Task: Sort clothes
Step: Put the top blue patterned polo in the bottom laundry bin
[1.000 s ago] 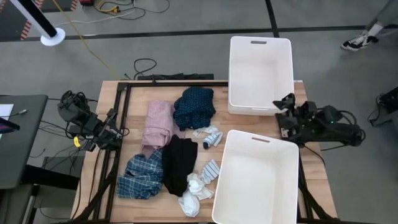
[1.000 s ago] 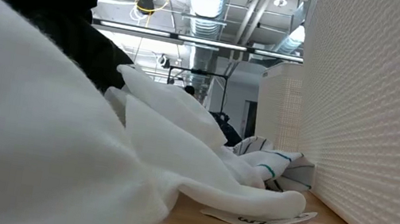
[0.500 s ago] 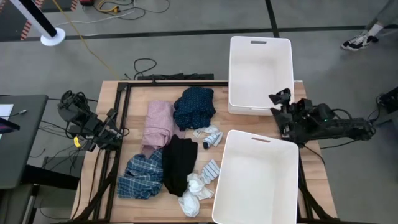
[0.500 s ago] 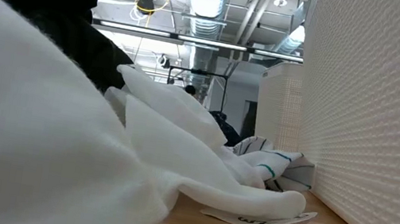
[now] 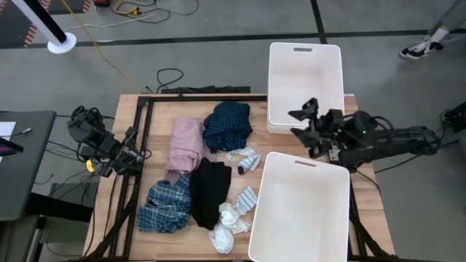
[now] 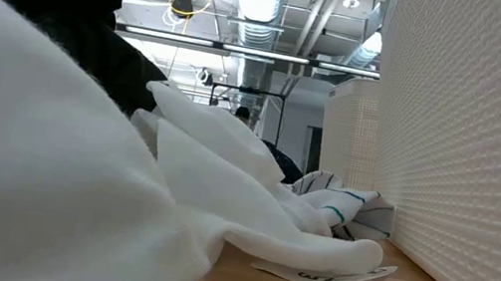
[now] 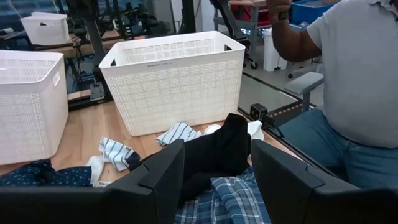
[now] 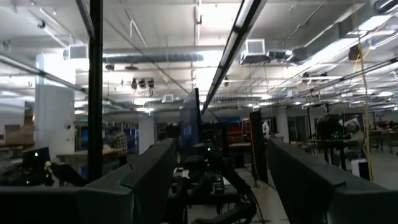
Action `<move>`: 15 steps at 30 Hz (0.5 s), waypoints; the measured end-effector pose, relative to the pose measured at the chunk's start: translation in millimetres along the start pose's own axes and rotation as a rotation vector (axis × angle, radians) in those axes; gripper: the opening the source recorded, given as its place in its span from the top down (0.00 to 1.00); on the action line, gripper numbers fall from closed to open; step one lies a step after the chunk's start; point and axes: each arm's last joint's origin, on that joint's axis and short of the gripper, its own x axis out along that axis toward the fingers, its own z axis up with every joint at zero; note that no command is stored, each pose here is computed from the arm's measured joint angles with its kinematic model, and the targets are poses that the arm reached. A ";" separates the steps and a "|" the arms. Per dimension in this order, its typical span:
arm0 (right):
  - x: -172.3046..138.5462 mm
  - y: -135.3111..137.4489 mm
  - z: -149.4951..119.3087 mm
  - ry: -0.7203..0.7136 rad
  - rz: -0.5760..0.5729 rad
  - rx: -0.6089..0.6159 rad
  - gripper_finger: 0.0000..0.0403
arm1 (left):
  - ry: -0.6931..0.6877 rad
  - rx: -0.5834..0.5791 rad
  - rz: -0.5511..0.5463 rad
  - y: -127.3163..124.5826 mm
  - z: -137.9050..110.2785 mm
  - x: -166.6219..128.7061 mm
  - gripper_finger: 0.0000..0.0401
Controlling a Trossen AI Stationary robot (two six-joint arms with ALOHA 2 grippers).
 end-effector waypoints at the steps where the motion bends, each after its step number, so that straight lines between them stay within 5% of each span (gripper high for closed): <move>1: 6.5 1.3 -0.1 0.022 0.005 -0.007 0.32 | 0.000 0.000 0.001 0.0 -0.1 0.1 0.55; 9: 56.4 11.6 2.7 0.175 0.046 -0.078 0.32 | 0.001 0.010 0.014 0.4 0.0 0.1 0.55; 15: 88.9 18.4 5.6 0.224 0.120 -0.096 0.32 | 0.012 0.142 0.027 0.7 -1.0 0.1 0.55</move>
